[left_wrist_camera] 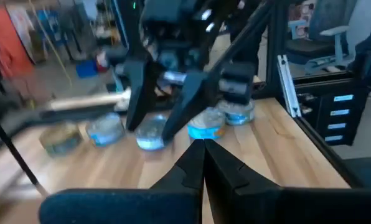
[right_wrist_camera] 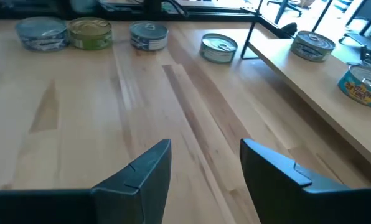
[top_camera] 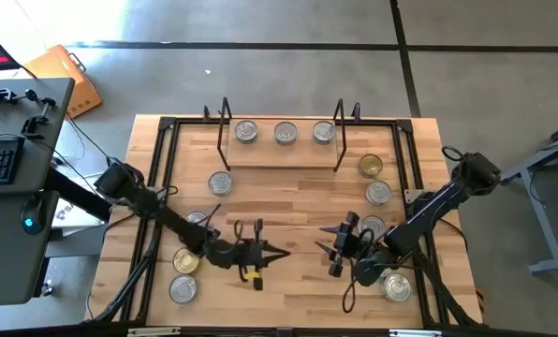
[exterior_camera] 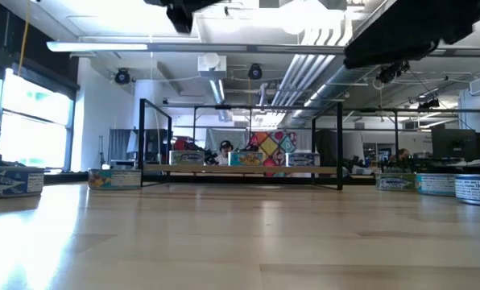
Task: Stack canned seafood by type on shelf
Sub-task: Put the light blue tuna can on the shelf aligned with the other light blue tuna can
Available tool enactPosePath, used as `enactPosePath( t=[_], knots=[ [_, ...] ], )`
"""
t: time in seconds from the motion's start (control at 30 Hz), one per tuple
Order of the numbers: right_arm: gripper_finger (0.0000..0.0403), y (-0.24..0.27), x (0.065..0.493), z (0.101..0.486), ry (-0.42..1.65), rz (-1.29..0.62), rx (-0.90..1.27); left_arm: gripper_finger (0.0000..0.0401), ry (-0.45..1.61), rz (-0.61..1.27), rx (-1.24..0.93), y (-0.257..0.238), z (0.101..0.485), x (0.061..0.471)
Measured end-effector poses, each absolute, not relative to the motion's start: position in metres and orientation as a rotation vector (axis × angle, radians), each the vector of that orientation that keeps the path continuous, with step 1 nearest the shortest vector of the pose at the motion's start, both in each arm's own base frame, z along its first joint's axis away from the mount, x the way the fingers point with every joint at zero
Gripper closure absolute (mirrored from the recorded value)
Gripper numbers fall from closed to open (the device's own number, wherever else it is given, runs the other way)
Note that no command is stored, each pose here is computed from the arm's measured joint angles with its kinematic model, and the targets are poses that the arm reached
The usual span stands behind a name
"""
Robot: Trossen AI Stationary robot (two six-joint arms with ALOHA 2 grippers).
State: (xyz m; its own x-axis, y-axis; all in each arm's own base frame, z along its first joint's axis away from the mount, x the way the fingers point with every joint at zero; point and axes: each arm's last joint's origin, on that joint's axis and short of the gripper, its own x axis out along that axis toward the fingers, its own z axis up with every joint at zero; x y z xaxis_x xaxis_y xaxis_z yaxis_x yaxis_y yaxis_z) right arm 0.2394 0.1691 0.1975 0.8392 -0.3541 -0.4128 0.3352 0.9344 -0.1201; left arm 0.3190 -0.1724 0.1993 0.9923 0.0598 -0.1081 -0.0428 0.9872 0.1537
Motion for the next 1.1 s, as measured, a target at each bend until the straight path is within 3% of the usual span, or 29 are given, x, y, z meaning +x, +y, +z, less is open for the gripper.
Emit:
enactPosePath(
  t=[0.2,0.47,0.87,1.1],
  knots=[
    [0.0219,0.161,0.247,0.194,0.461,-0.388,-0.036,0.0401,0.136,0.141,0.178,-0.177,0.212,0.312],
    [0.0219,0.153,0.253,0.194,0.475,-0.396,0.013,0.0401,0.339,0.271,0.258,-0.201,0.226,0.274],
    [0.0219,0.167,0.255,0.193,0.65,-0.004,0.232,0.0401,0.371,0.301,0.209,-0.211,0.237,0.263],
    [0.0219,0.171,0.265,0.207,0.502,0.086,0.209,0.0401,0.533,0.162,0.049,-0.214,0.246,0.247]
  ],
)
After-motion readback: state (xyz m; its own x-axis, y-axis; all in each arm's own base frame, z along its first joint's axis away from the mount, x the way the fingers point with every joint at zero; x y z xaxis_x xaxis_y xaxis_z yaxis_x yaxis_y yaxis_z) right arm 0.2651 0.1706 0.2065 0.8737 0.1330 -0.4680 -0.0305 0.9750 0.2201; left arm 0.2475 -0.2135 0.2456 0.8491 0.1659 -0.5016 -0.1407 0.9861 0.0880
